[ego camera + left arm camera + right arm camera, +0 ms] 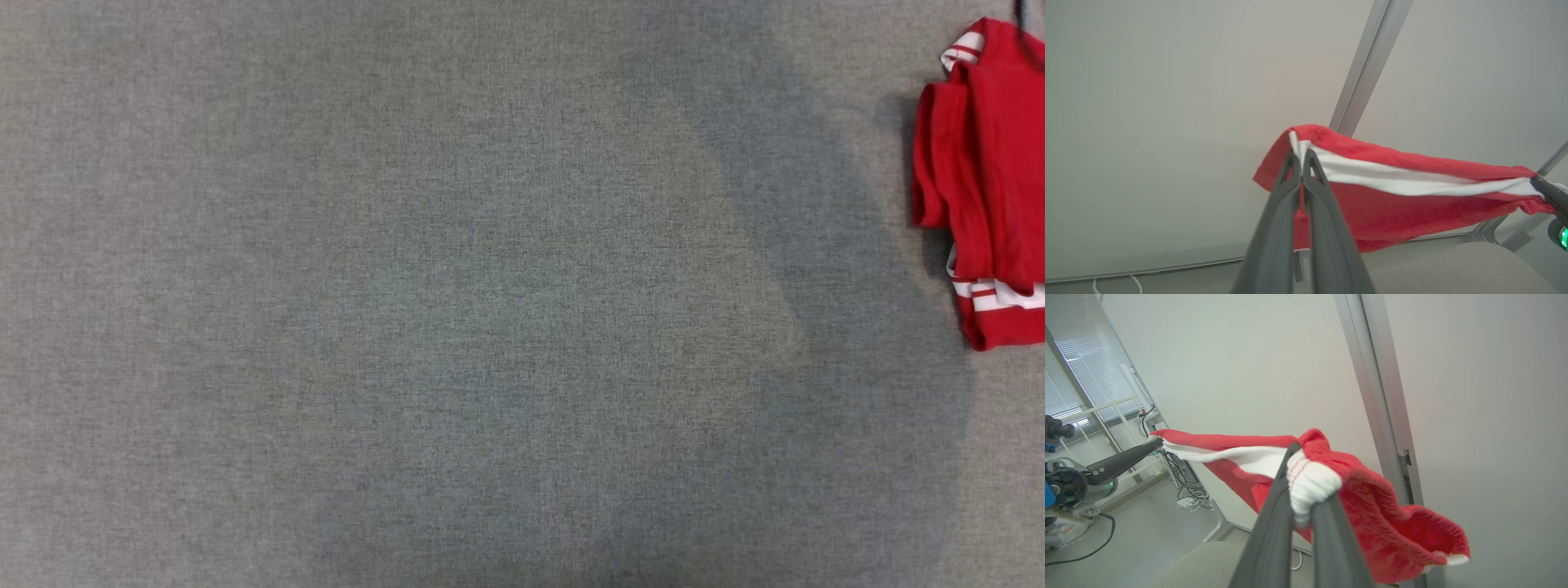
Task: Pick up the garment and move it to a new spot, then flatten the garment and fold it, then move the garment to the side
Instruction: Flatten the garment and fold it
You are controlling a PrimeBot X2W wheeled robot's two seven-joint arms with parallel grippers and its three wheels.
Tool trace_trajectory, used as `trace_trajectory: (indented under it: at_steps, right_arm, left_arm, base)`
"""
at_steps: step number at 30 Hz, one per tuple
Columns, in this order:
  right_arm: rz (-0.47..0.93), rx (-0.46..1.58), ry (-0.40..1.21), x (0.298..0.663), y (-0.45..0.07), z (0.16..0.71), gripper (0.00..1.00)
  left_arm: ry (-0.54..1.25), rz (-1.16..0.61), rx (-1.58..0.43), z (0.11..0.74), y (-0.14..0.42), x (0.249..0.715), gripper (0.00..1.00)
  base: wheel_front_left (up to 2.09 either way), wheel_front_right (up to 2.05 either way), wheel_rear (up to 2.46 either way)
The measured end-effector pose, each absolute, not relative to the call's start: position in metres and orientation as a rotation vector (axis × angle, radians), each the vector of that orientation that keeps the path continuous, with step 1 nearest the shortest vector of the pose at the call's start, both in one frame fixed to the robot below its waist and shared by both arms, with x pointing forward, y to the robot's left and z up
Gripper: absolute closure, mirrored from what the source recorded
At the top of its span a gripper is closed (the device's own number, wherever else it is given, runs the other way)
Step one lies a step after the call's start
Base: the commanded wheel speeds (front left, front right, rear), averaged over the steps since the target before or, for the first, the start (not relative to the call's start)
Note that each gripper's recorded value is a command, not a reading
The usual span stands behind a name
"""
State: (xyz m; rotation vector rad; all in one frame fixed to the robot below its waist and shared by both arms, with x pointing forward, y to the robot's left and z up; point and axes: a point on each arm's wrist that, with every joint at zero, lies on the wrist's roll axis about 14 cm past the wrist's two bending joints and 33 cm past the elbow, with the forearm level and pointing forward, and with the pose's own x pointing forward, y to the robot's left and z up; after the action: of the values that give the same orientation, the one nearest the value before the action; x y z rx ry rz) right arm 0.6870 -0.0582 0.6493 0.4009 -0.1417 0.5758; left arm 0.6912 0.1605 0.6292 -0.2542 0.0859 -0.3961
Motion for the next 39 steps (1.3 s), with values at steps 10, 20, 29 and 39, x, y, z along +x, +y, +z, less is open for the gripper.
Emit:
trace_trajectory:
  at_steps: [10, 20, 29, 39]
  right_arm:
    - [0.672, 0.368, 0.480, 0.583, -0.026, 0.475, 1.00]
    - [0.736, 0.378, 0.773, 0.444, -0.031, 0.442, 1.00]
    - [0.754, 0.400, 0.930, 0.335, -0.068, 0.436, 1.00]
    - [0.774, 0.557, 0.945, 0.295, -0.080, 0.459, 1.00]
  left_arm:
    - [0.579, -0.473, -0.247, 0.481, 0.161, 0.572, 1.00]
    - [0.862, -0.475, -0.316, 0.457, 0.189, 0.425, 1.00]
    - [1.029, -0.553, -0.376, 0.469, 0.189, 0.329, 1.00]
    - [1.073, -0.604, -0.366, 0.486, 0.175, 0.312, 1.00]
  base:
    - [0.00, 0.00, 0.00]
    - [0.00, 0.00, 0.00]
    - [0.00, 0.00, 0.00]
    - [0.00, 0.00, 0.00]
